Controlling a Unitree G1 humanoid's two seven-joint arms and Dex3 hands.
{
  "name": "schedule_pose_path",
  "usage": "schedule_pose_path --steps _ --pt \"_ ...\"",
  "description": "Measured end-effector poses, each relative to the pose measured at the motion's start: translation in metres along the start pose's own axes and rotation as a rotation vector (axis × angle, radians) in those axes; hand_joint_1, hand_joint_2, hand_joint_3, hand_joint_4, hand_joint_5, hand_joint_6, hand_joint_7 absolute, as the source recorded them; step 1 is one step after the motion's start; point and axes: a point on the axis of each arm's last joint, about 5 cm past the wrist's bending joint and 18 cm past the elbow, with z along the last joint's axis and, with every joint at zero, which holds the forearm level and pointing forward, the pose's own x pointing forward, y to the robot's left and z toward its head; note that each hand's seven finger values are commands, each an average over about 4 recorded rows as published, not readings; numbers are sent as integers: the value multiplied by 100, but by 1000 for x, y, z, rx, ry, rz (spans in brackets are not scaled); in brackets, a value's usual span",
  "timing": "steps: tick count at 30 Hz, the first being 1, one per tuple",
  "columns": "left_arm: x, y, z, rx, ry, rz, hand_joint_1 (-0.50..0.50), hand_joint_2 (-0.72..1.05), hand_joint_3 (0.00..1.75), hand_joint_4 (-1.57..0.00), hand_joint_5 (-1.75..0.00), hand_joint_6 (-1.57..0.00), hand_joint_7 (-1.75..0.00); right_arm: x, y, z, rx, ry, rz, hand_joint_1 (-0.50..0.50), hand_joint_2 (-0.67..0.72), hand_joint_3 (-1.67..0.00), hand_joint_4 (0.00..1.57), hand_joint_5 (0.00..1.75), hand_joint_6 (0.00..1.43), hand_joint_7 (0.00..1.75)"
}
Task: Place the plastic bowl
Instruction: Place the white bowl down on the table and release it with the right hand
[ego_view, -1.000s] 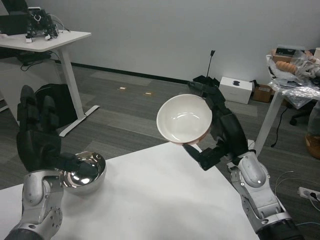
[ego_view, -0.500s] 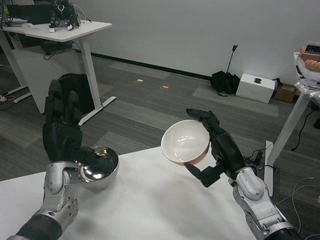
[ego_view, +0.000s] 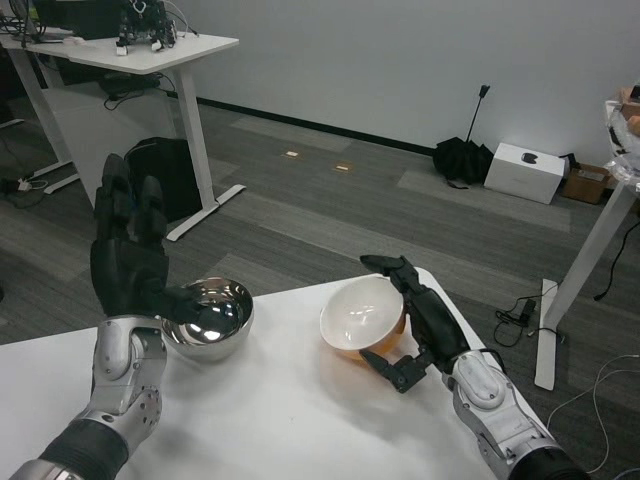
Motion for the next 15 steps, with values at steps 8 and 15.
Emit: schedule_pose_path --steps 8,15 --pt "0 -1 0 -2 1 -4 -30 -55 0 -15 0 -10 0 -3 3 -6 -6 38 21 -42 -35 -159 157 121 134 82" --pt "0 -1 0 -3 3 -6 -30 -55 0 -15 0 -10 0 -3 2 -6 -5 33 49 -42 -26 -155 127 160 133 154"
